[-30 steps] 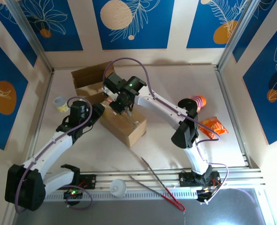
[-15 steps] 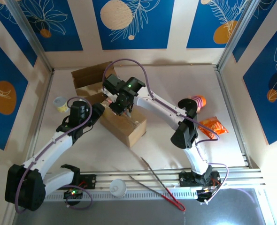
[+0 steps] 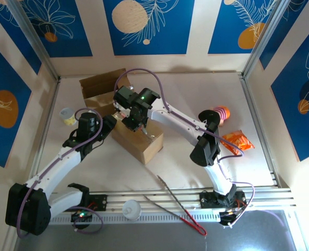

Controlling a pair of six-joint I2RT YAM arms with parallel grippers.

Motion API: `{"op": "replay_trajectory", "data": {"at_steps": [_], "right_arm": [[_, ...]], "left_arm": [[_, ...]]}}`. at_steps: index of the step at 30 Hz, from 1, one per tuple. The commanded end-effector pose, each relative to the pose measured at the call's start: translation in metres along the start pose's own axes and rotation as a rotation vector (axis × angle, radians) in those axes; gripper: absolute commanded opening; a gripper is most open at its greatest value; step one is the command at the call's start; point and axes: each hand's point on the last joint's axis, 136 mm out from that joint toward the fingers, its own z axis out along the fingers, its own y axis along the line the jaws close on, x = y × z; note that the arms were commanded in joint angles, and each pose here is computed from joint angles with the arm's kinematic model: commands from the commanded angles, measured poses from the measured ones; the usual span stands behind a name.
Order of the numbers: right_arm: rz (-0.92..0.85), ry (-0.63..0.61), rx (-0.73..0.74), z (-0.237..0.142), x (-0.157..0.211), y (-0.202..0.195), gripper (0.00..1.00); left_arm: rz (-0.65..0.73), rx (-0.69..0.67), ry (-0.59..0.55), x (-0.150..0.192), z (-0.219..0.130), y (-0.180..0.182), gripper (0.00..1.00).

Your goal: Unpack the express box

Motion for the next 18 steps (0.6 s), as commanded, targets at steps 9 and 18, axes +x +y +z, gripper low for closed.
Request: {"op": "replay_trajectory", "data": {"at_steps": [9,18], "right_arm": [[-0.029,0.154,-0.006,0.000,0.039,0.012,0.00],[-0.028,0.169,0.018,-0.011,0.046,0.007,0.00]], "left_arm": [[-0.030,-0.139,0.089,0.023,0.007,0.042,0.57],[-0.032,-0.136,0.095,0.023,0.010,0.042,0.57]]}}
